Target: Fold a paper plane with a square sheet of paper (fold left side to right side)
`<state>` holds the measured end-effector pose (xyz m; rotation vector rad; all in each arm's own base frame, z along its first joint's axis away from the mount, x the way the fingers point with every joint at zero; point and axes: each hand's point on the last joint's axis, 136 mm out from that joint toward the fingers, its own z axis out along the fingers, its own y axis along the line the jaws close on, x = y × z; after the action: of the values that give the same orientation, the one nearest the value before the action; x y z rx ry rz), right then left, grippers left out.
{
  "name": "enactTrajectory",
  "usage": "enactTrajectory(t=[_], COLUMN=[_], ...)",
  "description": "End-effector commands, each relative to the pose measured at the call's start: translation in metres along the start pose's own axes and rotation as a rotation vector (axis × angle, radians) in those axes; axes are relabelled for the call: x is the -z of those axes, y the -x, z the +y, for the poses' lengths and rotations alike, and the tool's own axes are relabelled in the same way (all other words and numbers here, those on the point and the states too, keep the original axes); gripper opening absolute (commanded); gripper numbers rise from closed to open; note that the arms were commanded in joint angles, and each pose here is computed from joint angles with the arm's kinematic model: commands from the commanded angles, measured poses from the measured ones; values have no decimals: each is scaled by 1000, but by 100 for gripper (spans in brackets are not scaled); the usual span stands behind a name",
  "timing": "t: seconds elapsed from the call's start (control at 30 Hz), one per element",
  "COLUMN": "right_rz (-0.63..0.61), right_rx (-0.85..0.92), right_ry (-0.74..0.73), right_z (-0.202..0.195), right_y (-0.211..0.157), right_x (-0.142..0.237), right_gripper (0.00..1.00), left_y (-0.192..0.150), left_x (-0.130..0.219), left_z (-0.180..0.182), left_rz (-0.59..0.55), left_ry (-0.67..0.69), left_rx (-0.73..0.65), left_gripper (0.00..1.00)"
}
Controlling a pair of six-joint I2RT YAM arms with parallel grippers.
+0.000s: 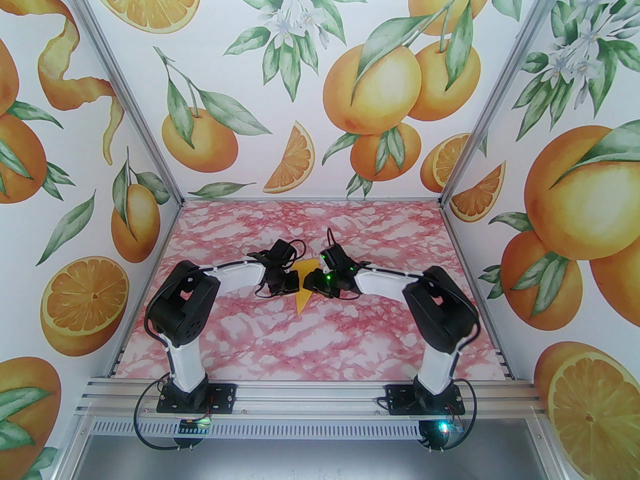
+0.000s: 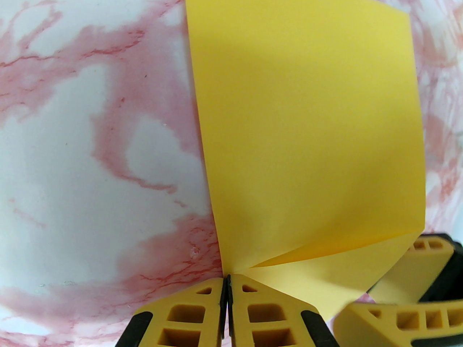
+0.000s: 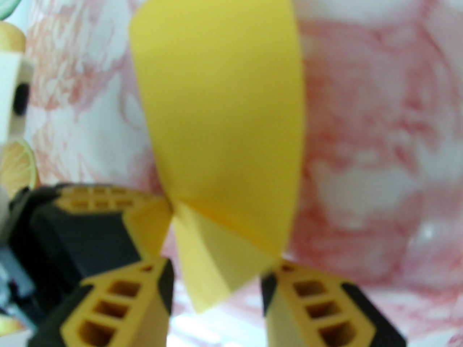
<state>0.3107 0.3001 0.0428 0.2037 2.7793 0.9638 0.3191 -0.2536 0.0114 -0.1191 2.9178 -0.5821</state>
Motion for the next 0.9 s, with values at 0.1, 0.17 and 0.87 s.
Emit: enactTrajectory(t=[0.1,0.17,0.87], right_rz=[-24,-29,8], right_rx=[-20,-29,-27], right_ry=[92,102,105], right_z=[14,13,13], right_y=[-9,-13,-53], right_x=[5,3,-22], right_gripper=[47,47,29], left_y=[-19,-21,-27], left_x=[-33,-34,-36], left_z=[2,3,3], left_rz=[46,51,70], left_ry=[11,15,13], left_rx=[16,20,37], left_gripper=[11,11,11])
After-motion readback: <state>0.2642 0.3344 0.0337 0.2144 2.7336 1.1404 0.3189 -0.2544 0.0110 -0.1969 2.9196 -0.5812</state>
